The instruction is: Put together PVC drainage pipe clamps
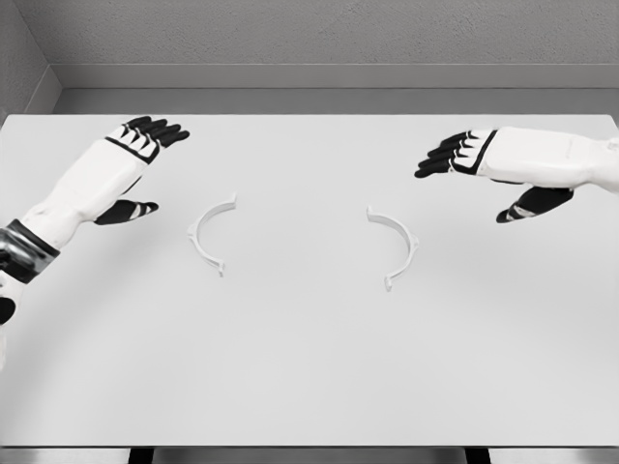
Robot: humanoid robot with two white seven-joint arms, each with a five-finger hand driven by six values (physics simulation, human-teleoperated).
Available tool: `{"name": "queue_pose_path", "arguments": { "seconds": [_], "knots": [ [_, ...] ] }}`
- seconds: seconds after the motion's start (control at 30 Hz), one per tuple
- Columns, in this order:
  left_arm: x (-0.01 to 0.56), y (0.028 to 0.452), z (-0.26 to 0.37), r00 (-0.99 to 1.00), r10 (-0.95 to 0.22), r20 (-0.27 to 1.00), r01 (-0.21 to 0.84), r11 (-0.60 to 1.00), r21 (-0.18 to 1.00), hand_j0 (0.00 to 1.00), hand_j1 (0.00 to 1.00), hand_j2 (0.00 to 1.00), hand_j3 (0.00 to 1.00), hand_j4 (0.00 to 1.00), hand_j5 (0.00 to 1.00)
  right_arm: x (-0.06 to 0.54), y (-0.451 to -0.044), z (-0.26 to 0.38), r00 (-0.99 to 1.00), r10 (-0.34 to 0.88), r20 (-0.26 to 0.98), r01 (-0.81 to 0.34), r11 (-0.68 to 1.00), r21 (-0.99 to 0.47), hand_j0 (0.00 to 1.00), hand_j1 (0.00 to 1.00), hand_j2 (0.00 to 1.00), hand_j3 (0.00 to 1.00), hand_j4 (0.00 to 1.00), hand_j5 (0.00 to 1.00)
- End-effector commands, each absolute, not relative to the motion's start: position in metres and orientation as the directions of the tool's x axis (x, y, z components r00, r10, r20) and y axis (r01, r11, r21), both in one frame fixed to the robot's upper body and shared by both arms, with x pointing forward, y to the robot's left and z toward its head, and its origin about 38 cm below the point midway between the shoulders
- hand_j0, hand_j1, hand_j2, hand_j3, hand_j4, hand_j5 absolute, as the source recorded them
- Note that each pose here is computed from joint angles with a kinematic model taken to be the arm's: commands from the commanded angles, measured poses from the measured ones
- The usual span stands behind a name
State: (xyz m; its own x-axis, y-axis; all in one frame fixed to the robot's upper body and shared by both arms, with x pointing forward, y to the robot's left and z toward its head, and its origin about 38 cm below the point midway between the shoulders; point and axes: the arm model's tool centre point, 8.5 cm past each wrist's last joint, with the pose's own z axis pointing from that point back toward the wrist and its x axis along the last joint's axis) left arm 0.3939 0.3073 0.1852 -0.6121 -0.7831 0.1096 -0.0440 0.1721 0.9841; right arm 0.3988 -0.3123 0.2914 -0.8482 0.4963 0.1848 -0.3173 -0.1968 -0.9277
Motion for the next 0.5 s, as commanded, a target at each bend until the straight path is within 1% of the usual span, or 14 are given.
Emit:
{"name": "queue_pose_path", "arguments": {
  "seconds": [0.0,0.1,0.2,0.33,0.37,0.4,0.47],
  "knots": [
    [0.394,0.304,0.183,-0.613,-0.783,0.101,-0.038,0.157,0.987,1.00,1.00,1.00,1.00,1.00,1.00,0.401,-0.316,0.288,-0.837,0.511,0.197,-0.332,-0.187,-0.925,1.00,1.00,1.00,1.00,1.00,1.00],
    [0.394,0.305,0.184,-0.614,-0.783,0.098,-0.040,0.155,0.987,1.00,1.00,1.00,1.00,1.00,1.00,0.413,-0.320,0.271,-0.806,0.540,0.243,-0.379,-0.155,-0.912,1.00,1.00,1.00,1.00,1.00,1.00],
    [0.393,0.306,0.184,-0.613,-0.784,0.099,-0.042,0.157,0.987,1.00,1.00,1.00,1.00,1.00,1.00,0.416,-0.321,0.267,-0.798,0.545,0.256,-0.388,-0.141,-0.911,1.00,1.00,1.00,1.00,1.00,1.00],
    [0.395,0.304,0.181,-0.612,-0.785,0.094,-0.034,0.145,0.989,1.00,1.00,1.00,1.00,1.00,1.00,0.411,-0.316,0.269,-0.815,0.526,0.244,-0.374,-0.155,-0.915,1.00,1.00,1.00,1.00,1.00,1.00],
    [0.397,0.296,0.179,-0.622,-0.780,0.061,-0.031,0.103,0.994,1.00,1.00,1.00,1.00,1.00,1.00,0.410,-0.316,0.272,-0.819,0.524,0.236,-0.366,-0.159,-0.917,1.00,1.00,1.00,1.00,1.00,1.00],
    [0.399,0.288,0.178,-0.637,-0.769,0.053,-0.029,0.093,0.995,1.00,1.00,1.00,1.00,1.00,1.00,0.410,-0.316,0.274,-0.819,0.524,0.233,-0.362,-0.157,-0.919,1.00,1.00,1.00,1.00,1.00,1.00],
    [0.399,0.285,0.177,-0.643,-0.764,0.053,-0.027,0.091,0.995,1.00,1.00,1.00,1.00,1.00,1.00,0.409,-0.331,0.286,-0.804,0.553,0.219,-0.331,-0.112,-0.937,1.00,1.00,1.00,1.00,1.00,1.00]
  ]
}}
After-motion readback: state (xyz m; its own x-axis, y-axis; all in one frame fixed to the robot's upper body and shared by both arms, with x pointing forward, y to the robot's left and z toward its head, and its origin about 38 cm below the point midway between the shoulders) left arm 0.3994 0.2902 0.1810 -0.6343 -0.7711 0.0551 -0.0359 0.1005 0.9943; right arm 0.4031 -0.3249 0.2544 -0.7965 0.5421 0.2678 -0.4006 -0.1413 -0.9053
